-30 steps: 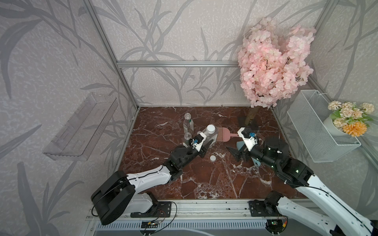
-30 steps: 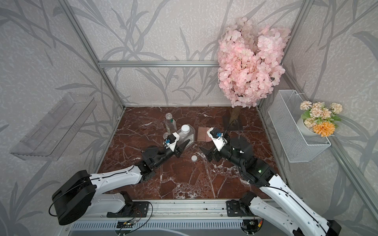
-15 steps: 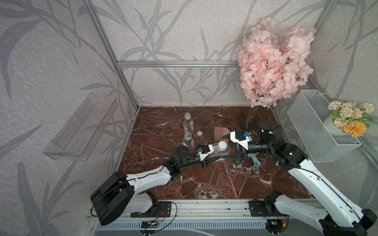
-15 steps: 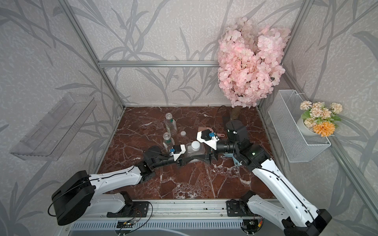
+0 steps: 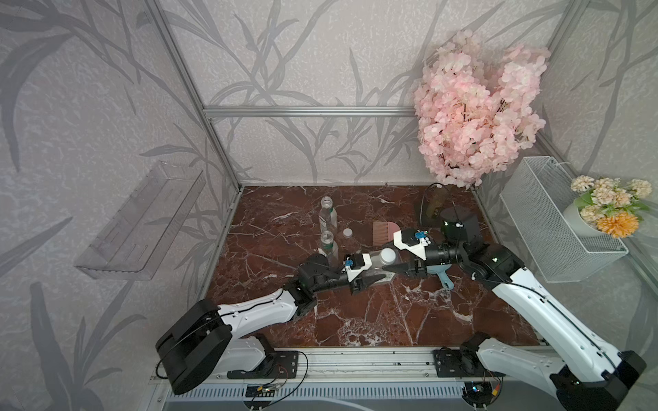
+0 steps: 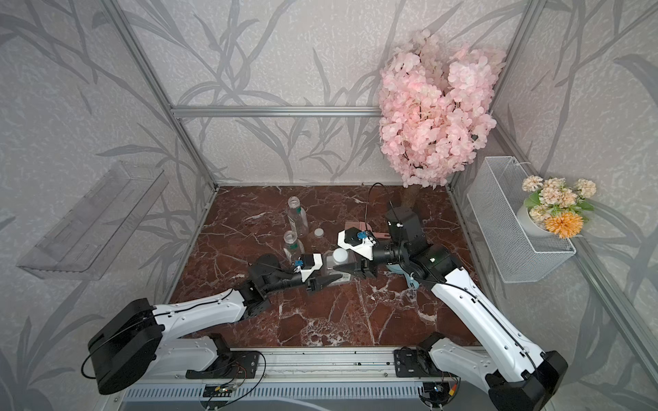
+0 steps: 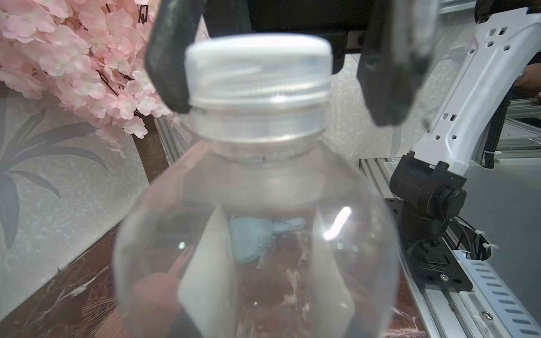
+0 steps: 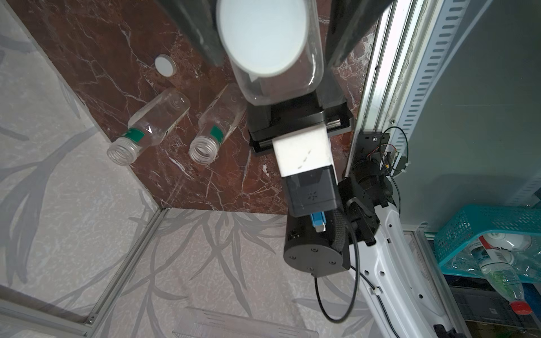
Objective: Screw on the bottle caps
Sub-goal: Screw the bottle cap onto the plastic bottle.
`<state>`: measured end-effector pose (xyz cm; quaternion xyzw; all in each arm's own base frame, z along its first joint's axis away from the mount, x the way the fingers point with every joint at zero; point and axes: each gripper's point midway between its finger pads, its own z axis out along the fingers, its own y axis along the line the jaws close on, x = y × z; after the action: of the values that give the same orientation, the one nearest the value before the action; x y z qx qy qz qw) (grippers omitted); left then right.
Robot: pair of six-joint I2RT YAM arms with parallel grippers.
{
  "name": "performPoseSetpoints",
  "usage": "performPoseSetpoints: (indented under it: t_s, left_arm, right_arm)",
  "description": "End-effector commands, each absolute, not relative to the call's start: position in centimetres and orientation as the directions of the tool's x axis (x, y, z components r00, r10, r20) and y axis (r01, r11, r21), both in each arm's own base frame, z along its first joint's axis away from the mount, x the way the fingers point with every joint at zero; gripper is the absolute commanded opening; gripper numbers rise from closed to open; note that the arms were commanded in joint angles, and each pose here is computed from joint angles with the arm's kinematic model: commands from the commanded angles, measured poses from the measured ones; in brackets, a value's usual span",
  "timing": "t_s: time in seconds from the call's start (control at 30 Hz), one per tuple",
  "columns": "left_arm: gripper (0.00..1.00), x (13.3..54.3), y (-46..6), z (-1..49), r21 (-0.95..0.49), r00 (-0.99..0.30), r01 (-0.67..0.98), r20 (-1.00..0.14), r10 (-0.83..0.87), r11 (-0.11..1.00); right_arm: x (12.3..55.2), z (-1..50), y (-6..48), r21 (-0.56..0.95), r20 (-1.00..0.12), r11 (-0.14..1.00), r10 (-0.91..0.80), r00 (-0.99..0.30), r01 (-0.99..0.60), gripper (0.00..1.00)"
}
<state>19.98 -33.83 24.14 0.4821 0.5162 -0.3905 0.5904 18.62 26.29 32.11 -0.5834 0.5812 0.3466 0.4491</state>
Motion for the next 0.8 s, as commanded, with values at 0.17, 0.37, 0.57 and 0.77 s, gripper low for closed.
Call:
performPoseSetpoints:
  t_s: [0.17, 0.37, 0.57, 0.77]
  left_arm:
    - [0.15, 19.9, -33.7, 25.7, 0.203, 0.211, 0.948, -0.978, -0.003, 0.244]
    - [0.15, 20.6, -33.5, 26.6, 0.214, 0.228, 0.933, -0.973, -0.017, 0.288]
    - [0.15, 21.9, -32.9, 28.5, 0.225, 0.266, 0.897, -0.962, -0.059, 0.381]
    - [0.15, 23.5, -32.0, 31.5, 0.22, 0.316, 0.841, -0.941, -0.119, 0.495]
  right_arm:
    - [19.3, 31.9, 25.8, -0.128, -0.919, 0.11, -0.386, 0.076, -0.986, 0.49]
    - [20.3, 31.2, 25.6, -0.114, -0.919, 0.179, -0.393, 0.035, -0.977, 0.4]
    - [22.1, 29.5, 25.2, -0.096, -0.917, 0.309, -0.398, -0.037, -0.946, 0.37]
    - [24.5, 27.4, 25.2, -0.141, -0.91, 0.495, -0.406, -0.085, -0.858, 0.34]
